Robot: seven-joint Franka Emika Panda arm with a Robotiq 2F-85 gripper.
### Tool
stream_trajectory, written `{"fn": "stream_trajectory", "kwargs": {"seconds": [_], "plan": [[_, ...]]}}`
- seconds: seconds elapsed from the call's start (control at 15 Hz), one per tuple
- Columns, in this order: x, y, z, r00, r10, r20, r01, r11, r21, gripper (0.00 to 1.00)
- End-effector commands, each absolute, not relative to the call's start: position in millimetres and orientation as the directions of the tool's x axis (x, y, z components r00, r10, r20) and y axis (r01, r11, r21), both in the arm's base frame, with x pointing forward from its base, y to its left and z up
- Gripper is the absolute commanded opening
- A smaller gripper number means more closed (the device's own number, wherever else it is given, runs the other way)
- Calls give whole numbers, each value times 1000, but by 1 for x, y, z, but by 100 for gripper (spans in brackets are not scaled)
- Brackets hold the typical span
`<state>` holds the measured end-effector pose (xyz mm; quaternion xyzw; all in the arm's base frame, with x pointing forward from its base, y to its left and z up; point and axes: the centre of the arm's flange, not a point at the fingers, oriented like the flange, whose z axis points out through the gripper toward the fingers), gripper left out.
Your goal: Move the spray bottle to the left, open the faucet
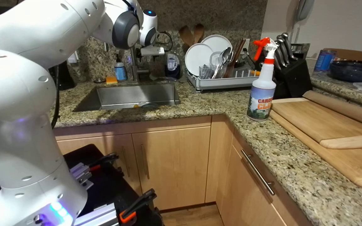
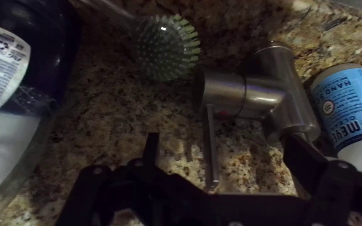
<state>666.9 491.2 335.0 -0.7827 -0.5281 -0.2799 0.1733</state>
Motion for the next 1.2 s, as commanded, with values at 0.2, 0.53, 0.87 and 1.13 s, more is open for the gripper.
{"fn": "stream_trajectory", "kwargs": {"seconds": [0.2, 0.53, 0.87, 1.13], "plan": [[692, 492, 316, 263, 685, 679, 926, -377, 22, 100], [680, 490, 316, 283, 688, 668, 915, -402, 27, 100], [703, 488, 305, 269, 718, 642, 912, -404, 70, 100], [709, 494, 311, 256, 702, 664, 917, -394, 62, 100]]}}
